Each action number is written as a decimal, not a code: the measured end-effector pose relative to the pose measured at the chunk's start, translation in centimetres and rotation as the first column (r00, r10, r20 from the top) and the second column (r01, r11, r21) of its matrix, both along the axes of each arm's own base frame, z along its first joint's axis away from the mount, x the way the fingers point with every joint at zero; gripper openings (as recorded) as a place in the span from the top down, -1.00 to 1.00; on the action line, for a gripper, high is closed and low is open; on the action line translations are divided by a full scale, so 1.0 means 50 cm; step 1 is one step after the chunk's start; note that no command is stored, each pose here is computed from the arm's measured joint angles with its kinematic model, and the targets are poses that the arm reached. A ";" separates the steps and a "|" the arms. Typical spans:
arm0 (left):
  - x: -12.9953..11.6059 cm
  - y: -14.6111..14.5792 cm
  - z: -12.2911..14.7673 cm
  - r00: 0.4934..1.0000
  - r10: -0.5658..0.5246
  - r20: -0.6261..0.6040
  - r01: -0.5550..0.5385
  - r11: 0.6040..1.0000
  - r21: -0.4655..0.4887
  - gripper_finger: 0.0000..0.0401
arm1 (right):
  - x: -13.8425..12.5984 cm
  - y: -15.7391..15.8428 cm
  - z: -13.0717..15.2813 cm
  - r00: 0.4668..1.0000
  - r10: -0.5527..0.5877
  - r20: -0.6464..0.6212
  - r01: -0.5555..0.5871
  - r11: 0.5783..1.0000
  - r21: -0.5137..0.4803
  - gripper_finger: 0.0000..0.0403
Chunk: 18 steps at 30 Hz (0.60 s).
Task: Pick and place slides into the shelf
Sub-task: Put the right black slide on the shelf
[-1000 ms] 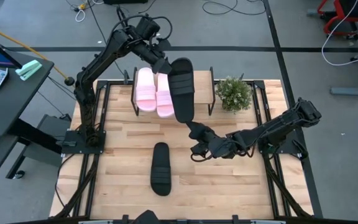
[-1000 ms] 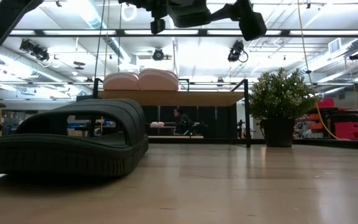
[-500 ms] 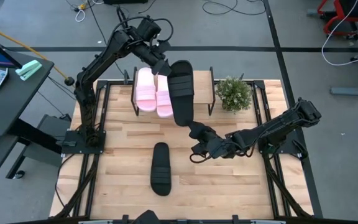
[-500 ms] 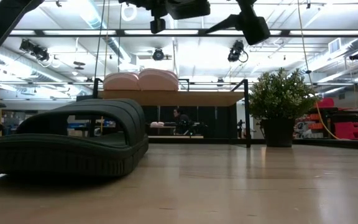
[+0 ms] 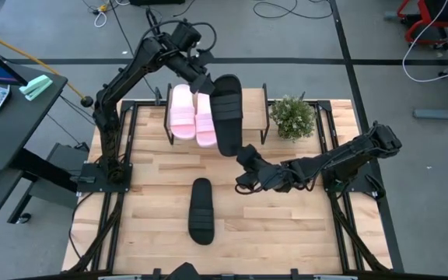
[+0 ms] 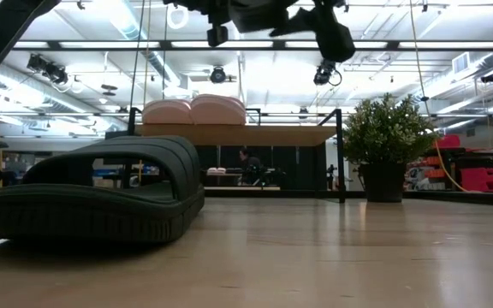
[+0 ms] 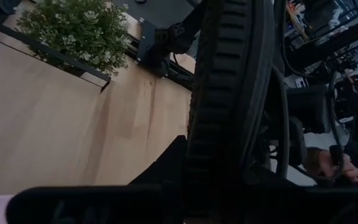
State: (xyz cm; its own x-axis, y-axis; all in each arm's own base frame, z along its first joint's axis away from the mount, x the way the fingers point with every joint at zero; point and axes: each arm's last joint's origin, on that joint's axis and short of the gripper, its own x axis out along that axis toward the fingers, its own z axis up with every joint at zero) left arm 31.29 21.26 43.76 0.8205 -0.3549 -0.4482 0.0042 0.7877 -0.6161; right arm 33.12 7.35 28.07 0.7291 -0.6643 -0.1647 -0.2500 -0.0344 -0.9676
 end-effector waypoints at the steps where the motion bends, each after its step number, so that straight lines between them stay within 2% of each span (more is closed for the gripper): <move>1: 0.000 0.000 0.000 1.000 0.001 -0.001 -0.001 1.000 0.000 0.69 | 0.001 -0.001 0.002 1.000 -0.001 0.020 0.001 1.000 0.015 0.41; 3: 0.000 0.002 0.000 1.000 0.013 -0.005 -0.013 1.000 0.009 0.68 | 0.001 0.000 0.005 0.999 -0.002 0.039 0.001 1.000 0.026 0.60; 4: 0.001 0.002 0.000 1.000 0.023 -0.006 -0.023 1.000 0.021 0.66 | 0.001 0.000 0.005 0.999 -0.004 0.038 0.003 1.000 0.025 0.62; 9: 0.002 0.005 0.001 0.999 0.043 -0.005 -0.043 0.998 0.043 0.55 | 0.001 -0.001 0.005 0.999 -0.016 0.043 0.015 1.000 0.027 0.63; 14: 0.004 0.007 0.003 1.000 0.017 0.027 -0.019 0.994 0.103 0.47 | 0.000 -0.002 0.004 0.997 -0.040 0.059 0.037 0.999 0.038 0.63; 18: -0.005 0.016 0.023 0.995 0.023 0.098 -0.039 0.986 0.164 0.43 | 0.000 -0.003 0.005 0.996 -0.056 0.064 0.054 0.998 0.037 0.63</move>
State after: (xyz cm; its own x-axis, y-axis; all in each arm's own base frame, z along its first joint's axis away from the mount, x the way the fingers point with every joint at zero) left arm 31.05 22.06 44.91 0.8717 -0.2560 -0.4179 0.0302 0.8792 -0.4755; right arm 33.09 7.21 28.31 0.7016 -0.6982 -0.1424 -0.1873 0.0121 -0.9822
